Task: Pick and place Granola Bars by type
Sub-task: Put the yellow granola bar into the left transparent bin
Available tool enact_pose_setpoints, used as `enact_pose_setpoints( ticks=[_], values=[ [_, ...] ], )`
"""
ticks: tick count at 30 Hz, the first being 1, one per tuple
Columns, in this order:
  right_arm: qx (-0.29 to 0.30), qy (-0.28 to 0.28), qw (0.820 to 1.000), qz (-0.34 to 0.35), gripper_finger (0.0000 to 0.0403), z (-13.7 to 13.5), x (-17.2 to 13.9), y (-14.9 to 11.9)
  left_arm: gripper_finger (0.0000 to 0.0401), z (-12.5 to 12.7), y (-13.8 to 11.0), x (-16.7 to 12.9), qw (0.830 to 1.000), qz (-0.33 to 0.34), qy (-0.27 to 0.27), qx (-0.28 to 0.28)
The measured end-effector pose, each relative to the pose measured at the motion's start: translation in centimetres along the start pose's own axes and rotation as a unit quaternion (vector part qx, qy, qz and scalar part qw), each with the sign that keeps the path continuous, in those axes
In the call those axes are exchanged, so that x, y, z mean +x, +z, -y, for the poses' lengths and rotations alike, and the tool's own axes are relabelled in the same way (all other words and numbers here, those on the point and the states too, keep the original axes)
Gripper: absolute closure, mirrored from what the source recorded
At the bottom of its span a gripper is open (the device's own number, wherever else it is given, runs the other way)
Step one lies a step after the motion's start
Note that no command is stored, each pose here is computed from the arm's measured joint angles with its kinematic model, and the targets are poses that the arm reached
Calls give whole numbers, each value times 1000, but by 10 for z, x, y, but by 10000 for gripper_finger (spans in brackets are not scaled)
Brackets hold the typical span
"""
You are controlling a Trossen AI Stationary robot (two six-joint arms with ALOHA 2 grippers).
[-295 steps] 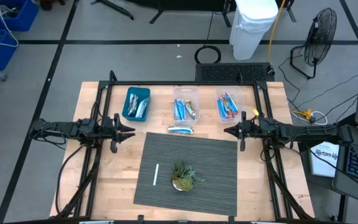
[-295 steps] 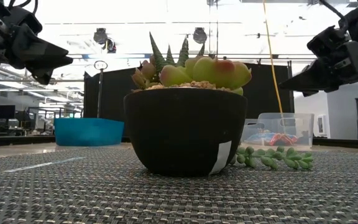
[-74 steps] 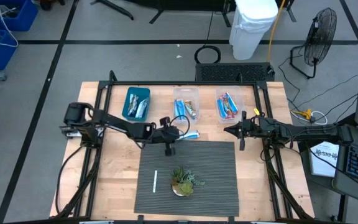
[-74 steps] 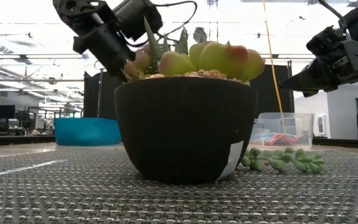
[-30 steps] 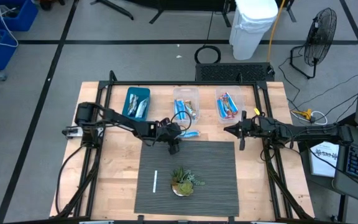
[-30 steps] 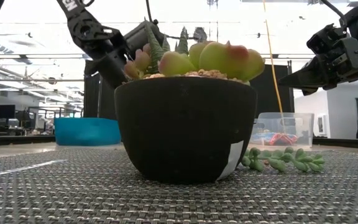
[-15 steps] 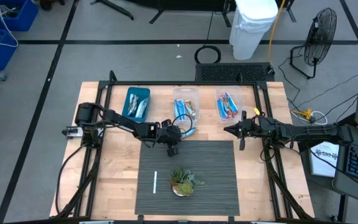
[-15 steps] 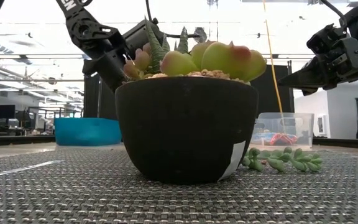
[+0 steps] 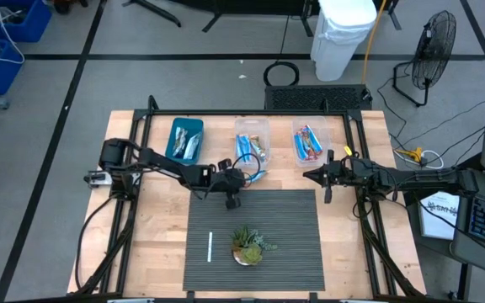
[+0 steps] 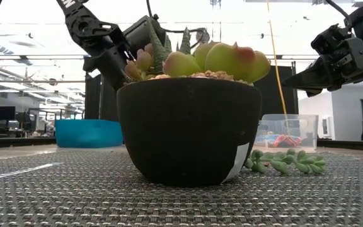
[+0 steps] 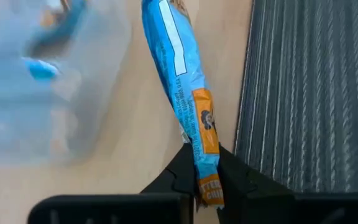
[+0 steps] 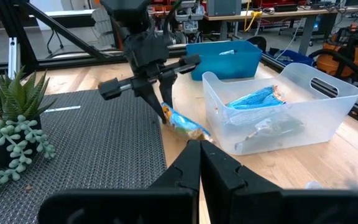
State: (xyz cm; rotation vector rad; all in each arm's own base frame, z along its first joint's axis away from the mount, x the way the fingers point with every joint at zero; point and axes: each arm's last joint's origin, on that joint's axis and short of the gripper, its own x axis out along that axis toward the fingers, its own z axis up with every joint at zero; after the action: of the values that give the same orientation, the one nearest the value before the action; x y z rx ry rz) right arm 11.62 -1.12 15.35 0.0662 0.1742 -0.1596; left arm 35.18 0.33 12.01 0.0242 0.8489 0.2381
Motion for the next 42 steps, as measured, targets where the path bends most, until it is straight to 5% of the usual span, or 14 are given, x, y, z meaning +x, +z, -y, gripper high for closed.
enact_pose_setpoints(
  ticks=[13,28,42],
  values=[
    [0,0,1000,-1,399,0,0,0,375,1,28,-31,996,89,-14,18],
    [0,0,1000,0,399,0,0,0,378,3,73,-123,955,281,-44,78],
    [0,0,1000,0,399,0,0,0,379,-16,79,-129,946,306,-55,94]
  ],
)
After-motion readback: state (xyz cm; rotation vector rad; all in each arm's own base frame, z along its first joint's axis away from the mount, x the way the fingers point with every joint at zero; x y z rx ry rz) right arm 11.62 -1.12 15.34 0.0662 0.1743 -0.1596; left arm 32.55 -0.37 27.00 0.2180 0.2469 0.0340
